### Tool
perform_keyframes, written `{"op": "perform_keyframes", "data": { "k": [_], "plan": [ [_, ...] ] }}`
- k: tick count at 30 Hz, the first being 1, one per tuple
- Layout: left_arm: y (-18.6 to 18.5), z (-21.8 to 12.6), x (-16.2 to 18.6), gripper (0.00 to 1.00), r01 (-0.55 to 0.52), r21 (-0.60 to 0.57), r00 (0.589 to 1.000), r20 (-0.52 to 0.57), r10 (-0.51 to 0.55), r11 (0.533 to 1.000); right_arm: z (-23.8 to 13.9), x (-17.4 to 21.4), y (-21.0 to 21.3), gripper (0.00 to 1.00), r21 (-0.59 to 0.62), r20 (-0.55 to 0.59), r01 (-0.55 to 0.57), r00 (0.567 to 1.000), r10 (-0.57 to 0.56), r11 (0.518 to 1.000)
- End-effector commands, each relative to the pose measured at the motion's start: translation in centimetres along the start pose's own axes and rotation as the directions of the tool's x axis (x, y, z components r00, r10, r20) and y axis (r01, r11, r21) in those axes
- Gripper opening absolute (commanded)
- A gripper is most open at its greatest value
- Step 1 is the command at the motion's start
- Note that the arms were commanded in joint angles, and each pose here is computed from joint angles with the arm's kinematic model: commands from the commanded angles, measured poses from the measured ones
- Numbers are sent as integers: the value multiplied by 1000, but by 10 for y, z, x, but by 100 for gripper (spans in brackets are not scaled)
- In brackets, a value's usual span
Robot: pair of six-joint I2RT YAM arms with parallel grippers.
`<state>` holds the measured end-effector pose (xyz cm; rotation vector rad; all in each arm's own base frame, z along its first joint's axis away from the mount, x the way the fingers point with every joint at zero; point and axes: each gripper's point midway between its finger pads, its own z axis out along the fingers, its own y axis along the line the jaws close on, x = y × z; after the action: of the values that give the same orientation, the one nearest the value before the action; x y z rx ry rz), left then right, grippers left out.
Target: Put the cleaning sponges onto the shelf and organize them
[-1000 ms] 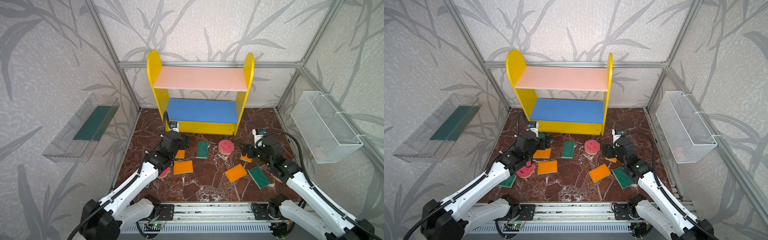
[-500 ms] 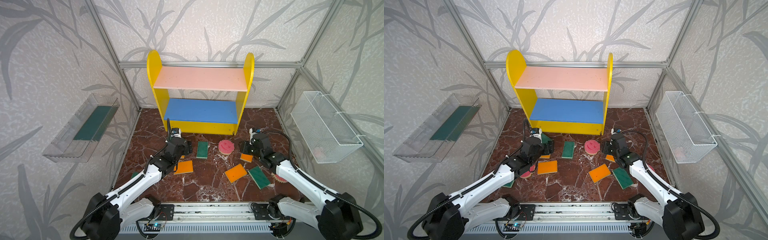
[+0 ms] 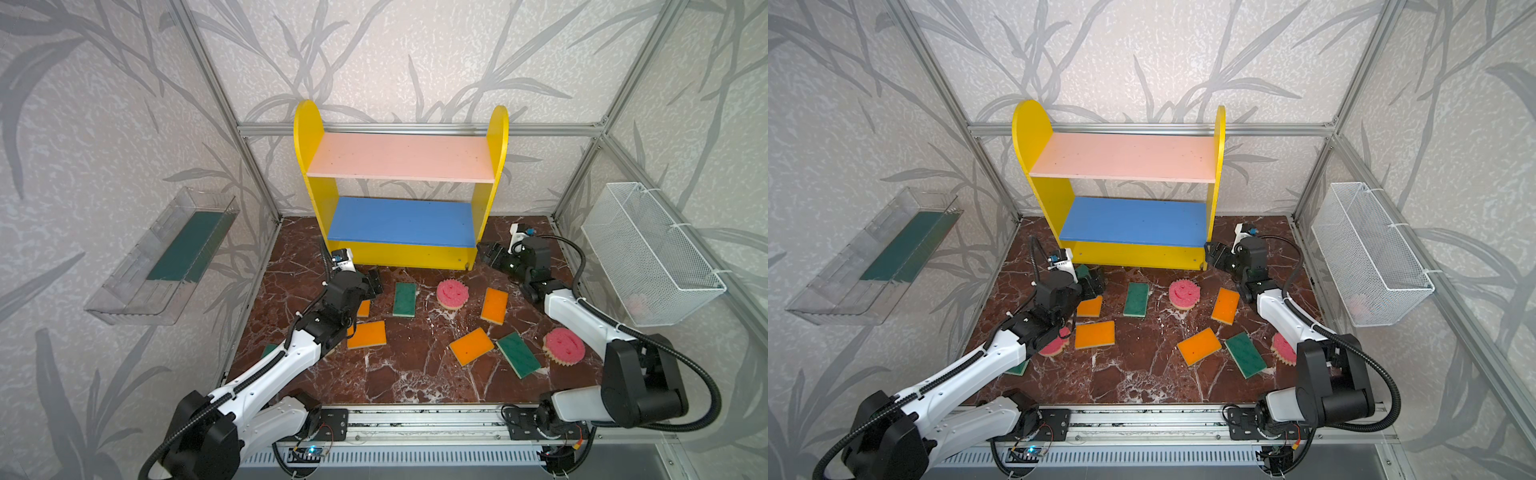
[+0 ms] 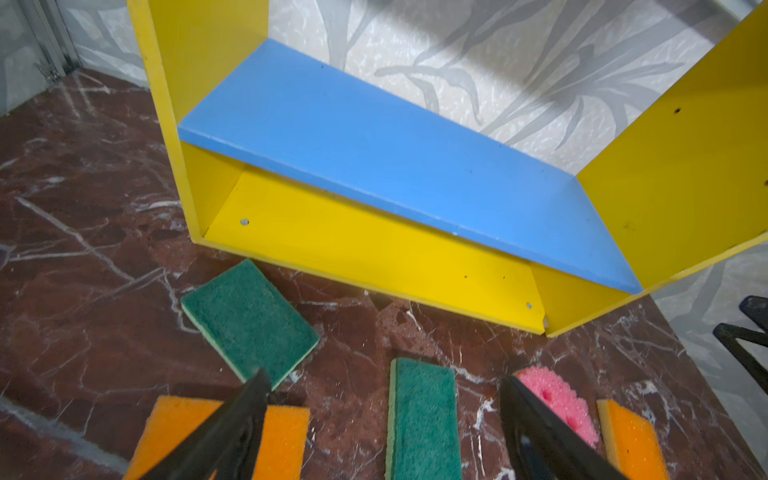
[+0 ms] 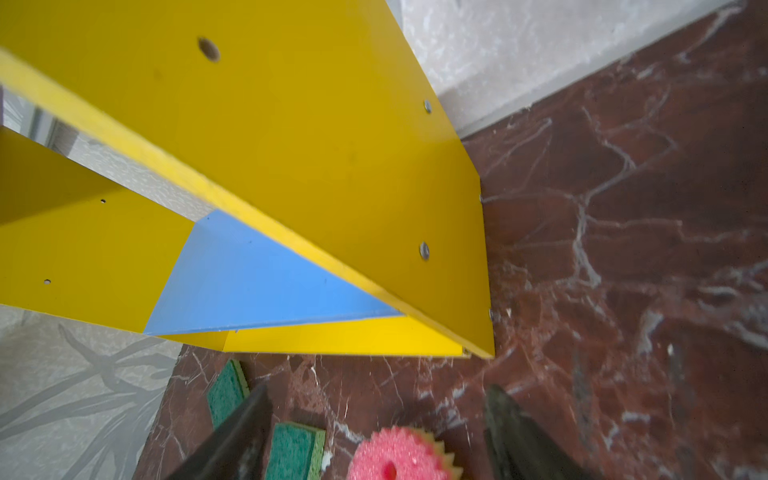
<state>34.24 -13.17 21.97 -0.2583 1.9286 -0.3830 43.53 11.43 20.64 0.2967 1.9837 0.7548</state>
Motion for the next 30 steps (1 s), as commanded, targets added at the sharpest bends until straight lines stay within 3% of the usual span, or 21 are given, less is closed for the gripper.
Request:
{"op": "perform_keyframes", "data": {
  "k": [1,8,20,26,30],
  "plan": [
    [-8,1,-27,88,15,-5,998,54,-15,1000,11,-27,20,83,-96,58,-21,998,27,995],
    [-11,4,-43,88,-9,-16,998,69,10,1000,42,-49,13,76,-120,81,-84,992,94,989],
    [-13,10,-47,88,-52,-33,998,45,54,998,83,-78,-20,33,-127,115,-178,974,193,976],
    [-10,13,-42,88,-63,-44,998,24,64,997,103,-88,-24,33,-131,114,-184,973,199,974],
    [-8,15,-37,88,-64,-47,998,8,64,997,107,-92,-23,45,-137,114,-177,975,193,975]
  ]
}}
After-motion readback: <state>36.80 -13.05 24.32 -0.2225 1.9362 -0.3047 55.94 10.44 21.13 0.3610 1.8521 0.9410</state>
